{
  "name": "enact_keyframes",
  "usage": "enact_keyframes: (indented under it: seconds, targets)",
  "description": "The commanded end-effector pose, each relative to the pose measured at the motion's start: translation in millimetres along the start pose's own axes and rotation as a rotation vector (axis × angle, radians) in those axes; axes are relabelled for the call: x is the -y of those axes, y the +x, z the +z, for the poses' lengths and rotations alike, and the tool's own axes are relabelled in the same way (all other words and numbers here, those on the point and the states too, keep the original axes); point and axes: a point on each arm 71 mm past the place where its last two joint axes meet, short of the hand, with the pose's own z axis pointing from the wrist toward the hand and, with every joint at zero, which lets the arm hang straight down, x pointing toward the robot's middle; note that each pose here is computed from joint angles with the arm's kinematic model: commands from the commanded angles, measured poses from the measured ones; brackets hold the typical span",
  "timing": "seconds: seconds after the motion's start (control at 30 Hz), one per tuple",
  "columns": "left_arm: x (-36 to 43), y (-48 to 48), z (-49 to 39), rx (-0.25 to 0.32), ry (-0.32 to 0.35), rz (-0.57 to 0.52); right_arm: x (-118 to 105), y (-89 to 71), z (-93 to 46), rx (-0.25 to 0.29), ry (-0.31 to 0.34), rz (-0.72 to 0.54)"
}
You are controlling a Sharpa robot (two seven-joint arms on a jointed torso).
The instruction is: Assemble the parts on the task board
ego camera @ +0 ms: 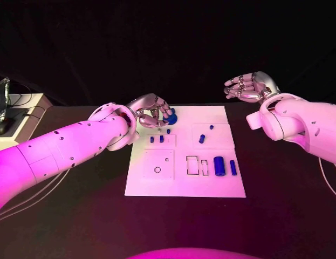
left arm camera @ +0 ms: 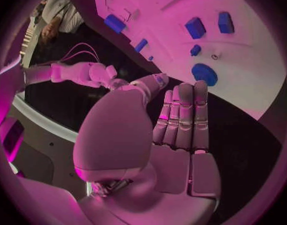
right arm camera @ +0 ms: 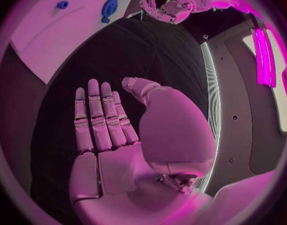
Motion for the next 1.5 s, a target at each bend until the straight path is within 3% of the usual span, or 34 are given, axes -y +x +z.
enact_keyframes:
  seconds: [0.03, 0.2, 0.43, 0.8, 1.5]
  targets:
    - [8.5, 6.5, 4.7, -0.024, 0.096, 0.206, -3.2, 3.0, 0.1, -0.026, -0.038, -0.026]
    - [8.8, 15.2, 11.5, -0.07, 0.074, 0.283, -4.7, 5.4, 0.0, -0.033, -0.046, -0.033]
    - [9.9, 19.9, 16.9, -0.103, 0.051, 0.333, -5.8, 6.9, -0.4, -0.037, -0.051, -0.037]
    - [9.8, 24.8, 22.4, -0.154, 0.012, 0.353, -6.5, 7.9, -0.4, -0.037, -0.053, -0.038]
    - [3.6, 29.6, 28.8, -0.195, -0.053, 0.358, -6.9, 7.8, -1.2, -0.036, -0.054, -0.038]
